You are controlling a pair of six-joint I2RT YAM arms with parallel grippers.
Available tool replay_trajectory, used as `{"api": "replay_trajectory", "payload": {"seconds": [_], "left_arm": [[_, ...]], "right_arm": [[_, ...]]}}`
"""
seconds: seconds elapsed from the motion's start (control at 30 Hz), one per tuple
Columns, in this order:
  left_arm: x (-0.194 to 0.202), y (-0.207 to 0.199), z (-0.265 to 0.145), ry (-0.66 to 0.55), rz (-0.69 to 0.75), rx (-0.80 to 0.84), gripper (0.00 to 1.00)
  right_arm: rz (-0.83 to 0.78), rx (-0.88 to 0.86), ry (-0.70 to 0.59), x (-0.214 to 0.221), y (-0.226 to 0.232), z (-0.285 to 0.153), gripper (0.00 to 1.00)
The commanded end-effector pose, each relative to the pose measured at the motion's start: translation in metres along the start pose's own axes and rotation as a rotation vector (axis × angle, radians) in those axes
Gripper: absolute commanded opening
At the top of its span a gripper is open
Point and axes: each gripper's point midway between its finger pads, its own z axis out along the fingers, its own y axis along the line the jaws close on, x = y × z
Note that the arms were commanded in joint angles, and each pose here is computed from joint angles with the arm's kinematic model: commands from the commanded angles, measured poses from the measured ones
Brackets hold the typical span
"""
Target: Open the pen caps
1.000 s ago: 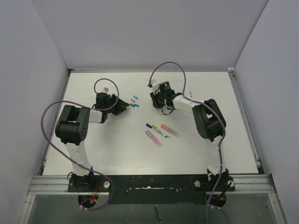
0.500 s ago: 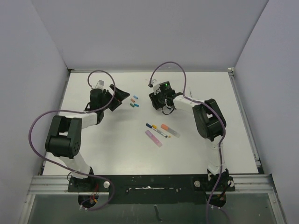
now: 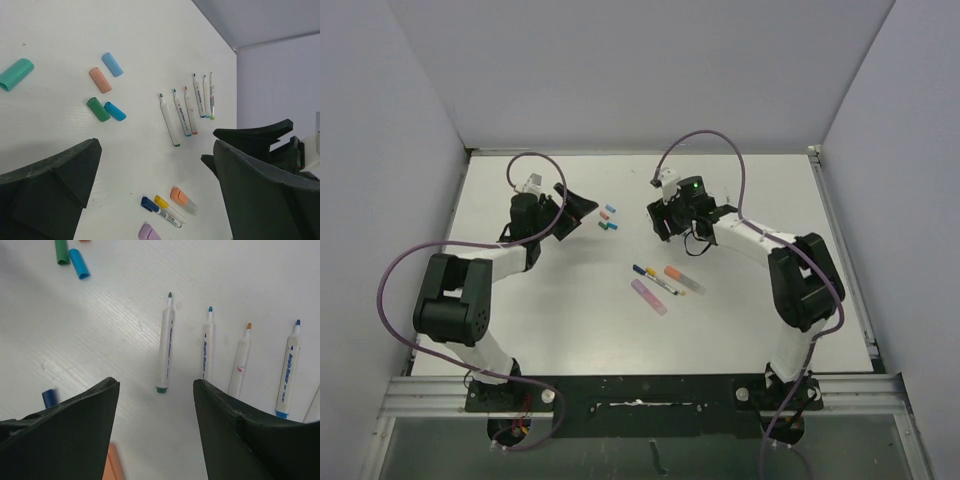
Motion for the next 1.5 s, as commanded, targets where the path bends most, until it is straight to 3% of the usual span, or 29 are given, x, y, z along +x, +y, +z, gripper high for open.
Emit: {"api": "replay_trajectory", "payload": {"seconds": [0.0, 0.5, 1.47], "left_arm": [[-0.018, -0.037, -0.012, -0.048, 0.056, 0.109, 0.98], [-0.009, -0.037, -0.012, -0.020, 0.043, 0.128, 0.98], [-0.007, -0.036, -0.009, -0.010, 0.040, 0.128, 0.98]], "right_arm": [[0.001, -0.023, -0.004, 0.005, 0.019, -0.030, 0.63], [0.010, -0.004, 0.153, 0.077, 0.041, -0.061, 0.63], [0.018, 0.003, 0.250, 0.114, 0.044, -0.054, 0.59]]}}
